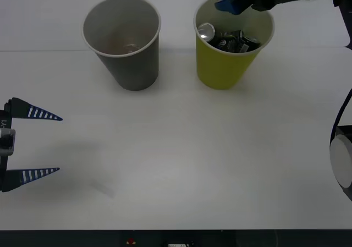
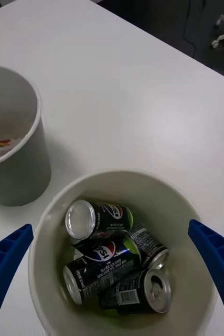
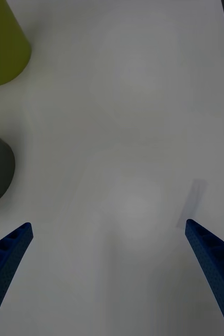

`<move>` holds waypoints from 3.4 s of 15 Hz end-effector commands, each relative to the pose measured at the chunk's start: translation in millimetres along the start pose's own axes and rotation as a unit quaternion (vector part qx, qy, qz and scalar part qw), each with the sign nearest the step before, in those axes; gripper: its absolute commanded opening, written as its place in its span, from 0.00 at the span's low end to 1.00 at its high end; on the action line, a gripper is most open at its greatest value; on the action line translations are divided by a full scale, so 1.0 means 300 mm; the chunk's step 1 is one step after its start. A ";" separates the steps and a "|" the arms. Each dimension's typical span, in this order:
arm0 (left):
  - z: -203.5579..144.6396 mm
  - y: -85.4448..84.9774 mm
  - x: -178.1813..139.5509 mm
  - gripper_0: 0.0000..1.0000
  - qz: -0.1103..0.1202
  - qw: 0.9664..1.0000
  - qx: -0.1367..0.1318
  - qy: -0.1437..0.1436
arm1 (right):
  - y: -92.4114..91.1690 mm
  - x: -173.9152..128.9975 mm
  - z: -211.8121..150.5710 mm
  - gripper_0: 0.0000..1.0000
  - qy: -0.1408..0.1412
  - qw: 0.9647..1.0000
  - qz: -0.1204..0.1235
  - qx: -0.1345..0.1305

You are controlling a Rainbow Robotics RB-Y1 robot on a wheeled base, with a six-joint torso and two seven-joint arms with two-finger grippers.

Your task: Put the can into the green bin and the plastic bottle into the gray bin

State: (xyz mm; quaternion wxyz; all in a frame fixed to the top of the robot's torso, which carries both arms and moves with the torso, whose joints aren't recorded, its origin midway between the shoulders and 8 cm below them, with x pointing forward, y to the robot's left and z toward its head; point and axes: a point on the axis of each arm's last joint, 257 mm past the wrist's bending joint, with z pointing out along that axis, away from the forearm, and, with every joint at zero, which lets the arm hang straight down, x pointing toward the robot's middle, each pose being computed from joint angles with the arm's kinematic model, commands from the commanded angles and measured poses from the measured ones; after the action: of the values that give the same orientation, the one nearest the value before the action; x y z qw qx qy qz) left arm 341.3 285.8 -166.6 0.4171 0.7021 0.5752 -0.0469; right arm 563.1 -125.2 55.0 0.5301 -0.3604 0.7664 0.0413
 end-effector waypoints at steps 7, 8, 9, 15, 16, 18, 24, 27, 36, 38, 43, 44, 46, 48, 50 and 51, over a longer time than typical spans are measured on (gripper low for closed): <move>0.000 0.000 0.000 1.00 0.000 1.000 0.000 0.000 | 0.128 0.113 -0.130 1.00 -0.058 0.996 -0.006 -0.063; 0.000 0.000 0.000 1.00 0.000 1.000 0.000 0.000 | 0.142 0.129 -0.142 1.00 -0.062 0.996 -0.005 -0.069; 0.000 0.000 0.000 1.00 0.000 1.000 0.000 0.000 | 0.157 0.145 -0.156 1.00 -0.065 0.995 -0.008 -0.074; 0.000 0.000 0.000 1.00 0.000 1.000 0.000 0.000 | 0.203 0.258 -0.211 1.00 -0.073 0.992 -0.059 -0.090; 0.000 0.000 0.000 1.00 0.000 1.000 0.000 0.000 | 0.218 0.291 -0.216 1.00 -0.073 0.990 -0.066 -0.100; 0.000 0.000 0.000 1.00 0.000 1.000 0.000 0.000 | 0.235 0.358 -0.222 1.00 -0.070 0.988 -0.081 -0.110; 0.000 0.000 0.000 1.00 0.000 1.000 0.000 0.000 | 0.237 0.524 -0.248 1.00 -0.058 0.982 -0.141 -0.112; 0.000 0.000 0.000 1.00 0.000 1.000 0.000 0.000 | 0.252 0.606 -0.261 1.00 -0.051 0.977 -0.171 -0.117; 0.000 0.000 0.000 1.00 0.000 1.000 0.000 0.000 | 0.273 0.849 -0.301 1.00 0.015 0.962 -0.236 -0.134; 0.000 0.000 0.000 1.00 0.000 1.000 0.000 0.000 | 0.289 0.903 -0.318 1.00 0.031 0.958 -0.246 -0.147; 0.000 0.000 0.000 1.00 0.000 1.000 0.000 0.000 | 0.291 0.971 -0.338 1.00 0.047 0.950 -0.270 -0.151; 0.000 0.000 0.000 1.00 0.000 1.000 0.000 0.000 | 0.295 0.978 -0.339 1.00 0.047 0.949 -0.273 -0.152; 0.000 0.000 0.000 1.00 0.000 1.000 0.000 0.000 | 0.305 1.001 -0.341 1.00 0.045 0.948 -0.277 -0.151; 0.000 0.000 0.000 1.00 0.000 1.000 0.000 0.000 | 0.315 1.007 -0.341 1.00 0.040 0.948 -0.276 -0.150; 0.000 0.000 0.000 1.00 0.000 1.000 0.000 0.000 | 0.319 1.010 -0.351 1.00 0.041 0.947 -0.277 -0.157; 0.000 0.000 0.000 1.00 0.000 1.000 0.000 0.000 | 0.321 1.010 -0.359 1.00 0.043 0.945 -0.281 -0.163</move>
State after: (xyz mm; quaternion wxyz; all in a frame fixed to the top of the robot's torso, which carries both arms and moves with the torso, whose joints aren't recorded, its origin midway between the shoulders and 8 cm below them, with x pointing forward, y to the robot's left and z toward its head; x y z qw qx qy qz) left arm 341.3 285.8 -166.6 0.4171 0.7021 0.5752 -0.0469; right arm 368.8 -255.8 -184.8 0.4240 -0.6404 0.6404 -0.0019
